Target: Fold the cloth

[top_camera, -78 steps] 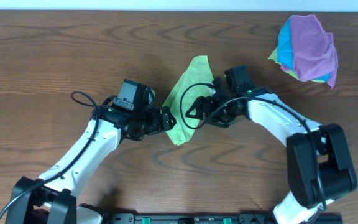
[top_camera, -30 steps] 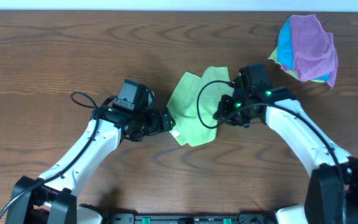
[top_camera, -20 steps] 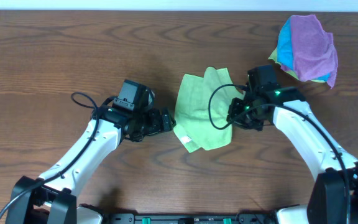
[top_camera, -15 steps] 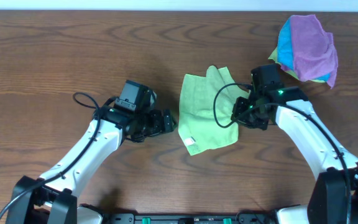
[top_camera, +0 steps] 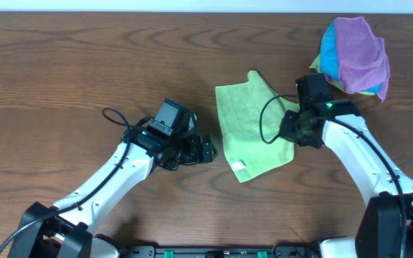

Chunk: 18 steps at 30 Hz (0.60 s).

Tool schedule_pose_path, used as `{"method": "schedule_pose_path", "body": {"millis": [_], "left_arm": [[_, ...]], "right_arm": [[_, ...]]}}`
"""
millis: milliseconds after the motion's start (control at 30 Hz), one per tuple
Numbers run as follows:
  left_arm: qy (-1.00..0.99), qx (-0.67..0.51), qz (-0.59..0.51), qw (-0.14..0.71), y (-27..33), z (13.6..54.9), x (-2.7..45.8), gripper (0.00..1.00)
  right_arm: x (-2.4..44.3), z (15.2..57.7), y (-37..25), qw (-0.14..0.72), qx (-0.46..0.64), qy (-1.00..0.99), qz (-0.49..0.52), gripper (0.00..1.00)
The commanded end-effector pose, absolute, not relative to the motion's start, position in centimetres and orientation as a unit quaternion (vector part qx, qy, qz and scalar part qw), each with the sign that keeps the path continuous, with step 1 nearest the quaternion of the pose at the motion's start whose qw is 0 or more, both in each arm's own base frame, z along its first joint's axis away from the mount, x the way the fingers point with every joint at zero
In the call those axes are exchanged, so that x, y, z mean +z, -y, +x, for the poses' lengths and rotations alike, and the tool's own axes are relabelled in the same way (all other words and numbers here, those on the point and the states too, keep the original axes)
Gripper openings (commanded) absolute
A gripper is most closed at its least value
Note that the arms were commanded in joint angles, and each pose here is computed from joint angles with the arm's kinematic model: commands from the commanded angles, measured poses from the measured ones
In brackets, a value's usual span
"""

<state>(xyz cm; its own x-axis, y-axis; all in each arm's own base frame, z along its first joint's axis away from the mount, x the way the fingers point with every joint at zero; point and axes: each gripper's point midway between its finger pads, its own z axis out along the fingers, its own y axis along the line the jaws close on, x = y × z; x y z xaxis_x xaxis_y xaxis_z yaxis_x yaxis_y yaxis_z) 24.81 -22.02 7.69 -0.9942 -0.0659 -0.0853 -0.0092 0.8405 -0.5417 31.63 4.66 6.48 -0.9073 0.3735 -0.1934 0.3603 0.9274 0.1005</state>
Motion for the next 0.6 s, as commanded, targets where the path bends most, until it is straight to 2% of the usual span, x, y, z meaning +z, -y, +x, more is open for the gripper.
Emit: {"method": "schedule_pose_path", "body": {"millis": [0, 67, 200, 267, 367, 567], "left_arm": [[-0.958, -0.28, -0.029, 0.06, 22.3, 25.6, 8.2, 0.95], [-0.957, -0.281, -0.038, 0.057, 22.3, 25.6, 8.2, 0.95], [-0.956, -0.282, -0.056, 0.051, 22.3, 25.6, 8.2, 0.95], [-0.955, -0.285, -0.063, 0.048, 22.4, 25.5, 8.2, 0.95], [-0.955, -0.288, -0.063, 0.045, 22.5, 25.4, 8.3, 0.95], [-0.95, -0.303, -0.072, 0.033, 23.1, 25.1, 8.6, 0.95]], "right_arm": [[7.3, 32.3, -2.6, 0.131, -0.008, -0.971, 0.197, 0.17], [7.4, 32.4, -2.1, 0.136, -0.022, -0.97, 0.202, 0.29], [7.4, 32.4, -1.9, 0.137, -0.023, -0.968, 0.209, 0.75], [7.5, 32.2, -2.0, 0.134, -0.019, -0.967, 0.214, 0.88], [8.2, 31.4, -1.9, 0.124, -0.018, -0.963, 0.239, 0.95], [9.8, 26.8, -1.5, 0.061, -0.02, -0.953, 0.297, 0.99]]}}
